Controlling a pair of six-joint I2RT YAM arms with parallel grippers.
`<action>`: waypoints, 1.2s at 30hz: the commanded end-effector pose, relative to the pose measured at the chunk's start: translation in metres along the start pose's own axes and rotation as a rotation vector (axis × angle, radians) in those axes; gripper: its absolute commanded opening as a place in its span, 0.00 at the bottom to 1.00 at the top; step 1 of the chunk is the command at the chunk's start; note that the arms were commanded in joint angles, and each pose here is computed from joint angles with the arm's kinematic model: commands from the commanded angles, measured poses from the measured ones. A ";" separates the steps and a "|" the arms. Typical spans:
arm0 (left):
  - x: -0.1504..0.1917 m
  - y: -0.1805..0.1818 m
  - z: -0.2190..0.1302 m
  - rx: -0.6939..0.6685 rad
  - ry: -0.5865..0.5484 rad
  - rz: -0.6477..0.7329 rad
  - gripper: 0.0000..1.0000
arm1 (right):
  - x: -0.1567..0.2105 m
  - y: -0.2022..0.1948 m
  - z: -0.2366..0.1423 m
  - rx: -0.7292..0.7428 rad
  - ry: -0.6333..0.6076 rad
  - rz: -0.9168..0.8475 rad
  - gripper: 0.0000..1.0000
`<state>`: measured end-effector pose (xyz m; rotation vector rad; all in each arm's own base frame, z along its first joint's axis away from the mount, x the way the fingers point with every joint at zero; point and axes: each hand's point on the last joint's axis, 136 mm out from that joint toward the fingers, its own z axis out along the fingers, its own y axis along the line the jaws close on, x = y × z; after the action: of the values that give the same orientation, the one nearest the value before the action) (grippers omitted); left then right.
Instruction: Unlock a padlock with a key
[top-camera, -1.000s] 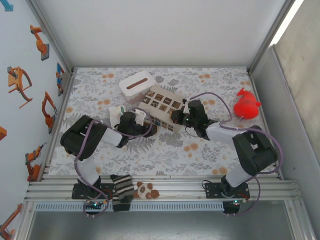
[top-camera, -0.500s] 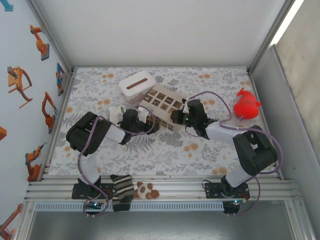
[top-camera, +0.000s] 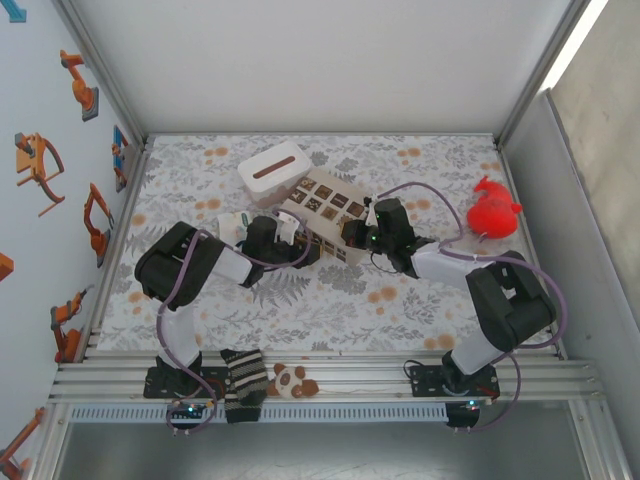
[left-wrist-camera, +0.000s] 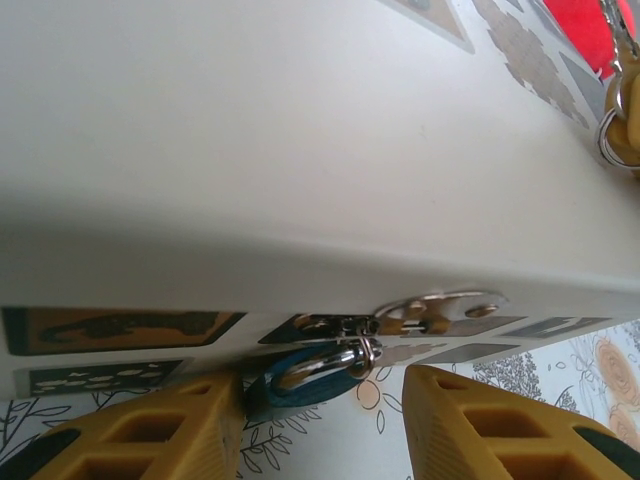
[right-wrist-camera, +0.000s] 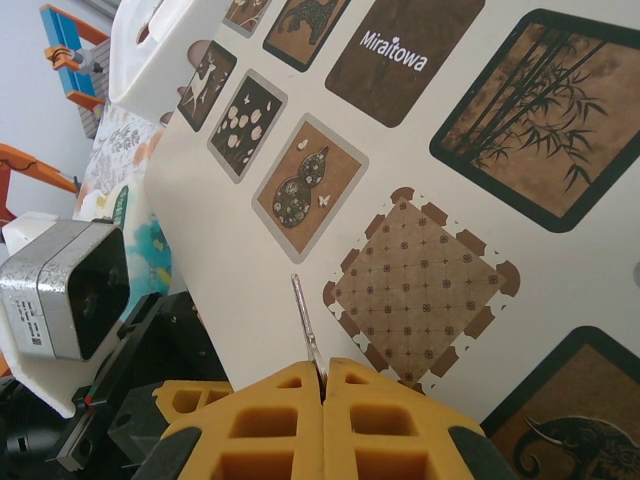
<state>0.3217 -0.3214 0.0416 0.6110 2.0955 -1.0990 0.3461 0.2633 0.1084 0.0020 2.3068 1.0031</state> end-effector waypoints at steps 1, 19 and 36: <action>0.001 -0.007 0.006 0.045 0.012 -0.037 0.45 | 0.009 -0.005 0.000 0.034 0.032 0.000 0.00; -0.004 -0.007 0.009 0.022 -0.010 -0.053 0.40 | 0.008 -0.004 -0.003 0.028 0.025 0.000 0.00; -0.012 -0.012 0.006 0.015 -0.008 -0.055 0.29 | -0.001 0.016 -0.017 -0.007 0.002 -0.017 0.00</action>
<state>0.3213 -0.3271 0.0417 0.5454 2.1317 -1.1384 0.3408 0.2610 0.1111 0.0039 2.3230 0.9952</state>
